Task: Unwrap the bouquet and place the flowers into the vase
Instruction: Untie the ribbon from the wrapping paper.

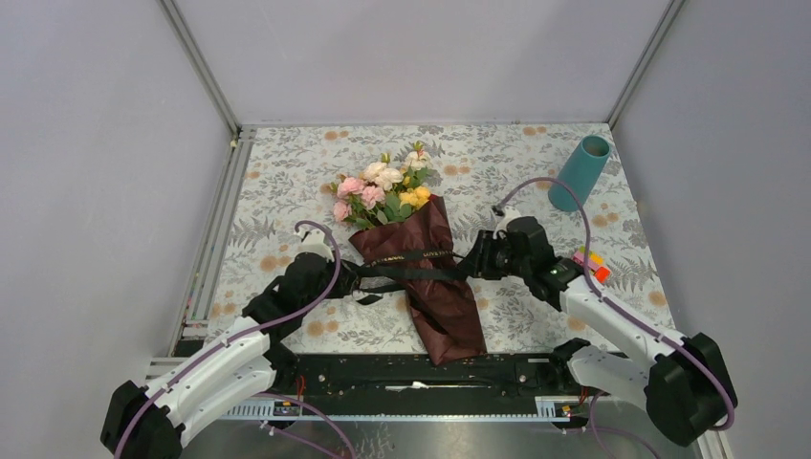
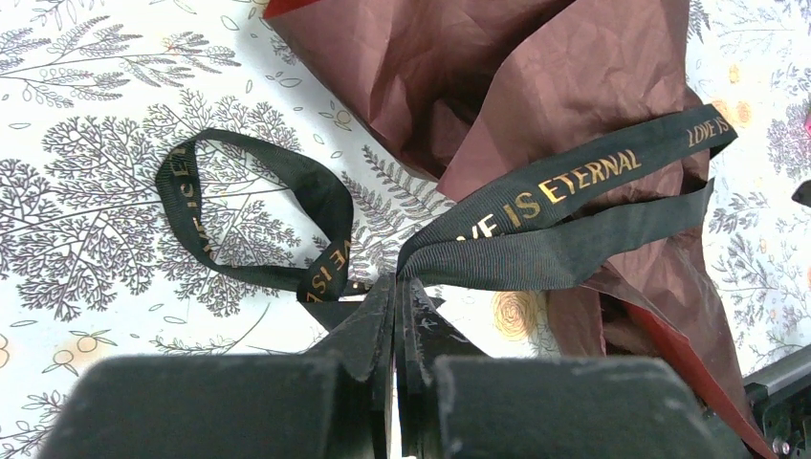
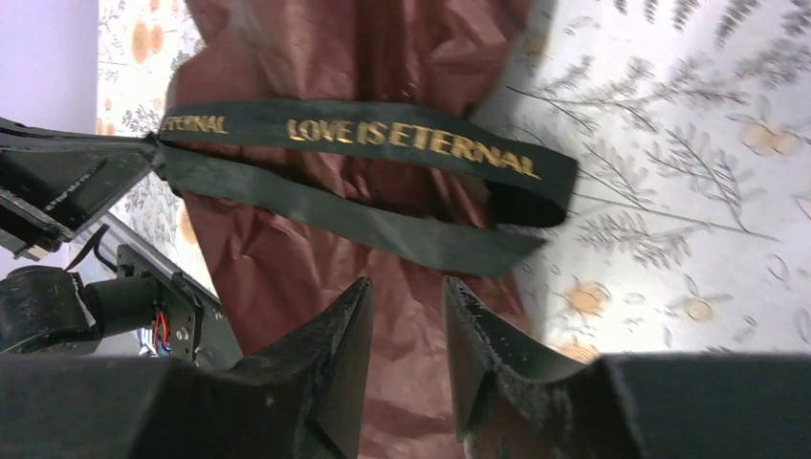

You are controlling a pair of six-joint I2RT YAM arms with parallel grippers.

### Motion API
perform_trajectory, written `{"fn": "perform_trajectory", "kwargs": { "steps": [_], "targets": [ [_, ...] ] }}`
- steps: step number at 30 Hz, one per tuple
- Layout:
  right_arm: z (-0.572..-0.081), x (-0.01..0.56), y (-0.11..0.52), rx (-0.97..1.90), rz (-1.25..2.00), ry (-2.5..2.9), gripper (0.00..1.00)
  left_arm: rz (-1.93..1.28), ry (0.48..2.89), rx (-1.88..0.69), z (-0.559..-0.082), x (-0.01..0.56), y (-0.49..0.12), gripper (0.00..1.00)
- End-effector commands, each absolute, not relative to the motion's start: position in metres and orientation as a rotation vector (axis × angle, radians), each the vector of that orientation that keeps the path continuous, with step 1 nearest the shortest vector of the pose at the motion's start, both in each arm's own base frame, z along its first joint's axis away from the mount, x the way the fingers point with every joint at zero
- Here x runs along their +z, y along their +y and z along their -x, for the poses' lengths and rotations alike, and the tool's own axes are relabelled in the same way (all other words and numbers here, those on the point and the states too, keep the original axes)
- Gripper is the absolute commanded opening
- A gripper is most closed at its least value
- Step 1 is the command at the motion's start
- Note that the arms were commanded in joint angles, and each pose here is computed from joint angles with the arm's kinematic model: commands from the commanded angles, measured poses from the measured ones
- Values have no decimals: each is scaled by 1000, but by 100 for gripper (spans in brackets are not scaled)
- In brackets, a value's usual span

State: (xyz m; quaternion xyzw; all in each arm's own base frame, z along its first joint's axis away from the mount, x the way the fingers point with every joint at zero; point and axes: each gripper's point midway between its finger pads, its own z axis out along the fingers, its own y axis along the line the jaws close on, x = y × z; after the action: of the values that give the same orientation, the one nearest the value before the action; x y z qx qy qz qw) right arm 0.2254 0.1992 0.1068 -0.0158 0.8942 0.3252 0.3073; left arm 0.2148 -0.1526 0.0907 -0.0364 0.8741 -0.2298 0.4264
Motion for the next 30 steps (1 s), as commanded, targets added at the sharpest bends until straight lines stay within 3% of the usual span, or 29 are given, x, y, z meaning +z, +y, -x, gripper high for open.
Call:
{"fn": "perform_trajectory", "kwargs": {
  "steps": [1, 13, 30],
  "targets": [
    [-248, 143, 236, 933, -18, 2223, 42, 60, 2174, -620, -214, 94, -159, 0],
    [-236, 152, 319, 1060, -282, 2127, 56, 40, 2169, -671, -212, 96, -166, 0],
    [-257, 131, 365, 1060, -326, 2178, 59, 62, 2160, -758, -207, 96, -174, 0]
  ]
}}
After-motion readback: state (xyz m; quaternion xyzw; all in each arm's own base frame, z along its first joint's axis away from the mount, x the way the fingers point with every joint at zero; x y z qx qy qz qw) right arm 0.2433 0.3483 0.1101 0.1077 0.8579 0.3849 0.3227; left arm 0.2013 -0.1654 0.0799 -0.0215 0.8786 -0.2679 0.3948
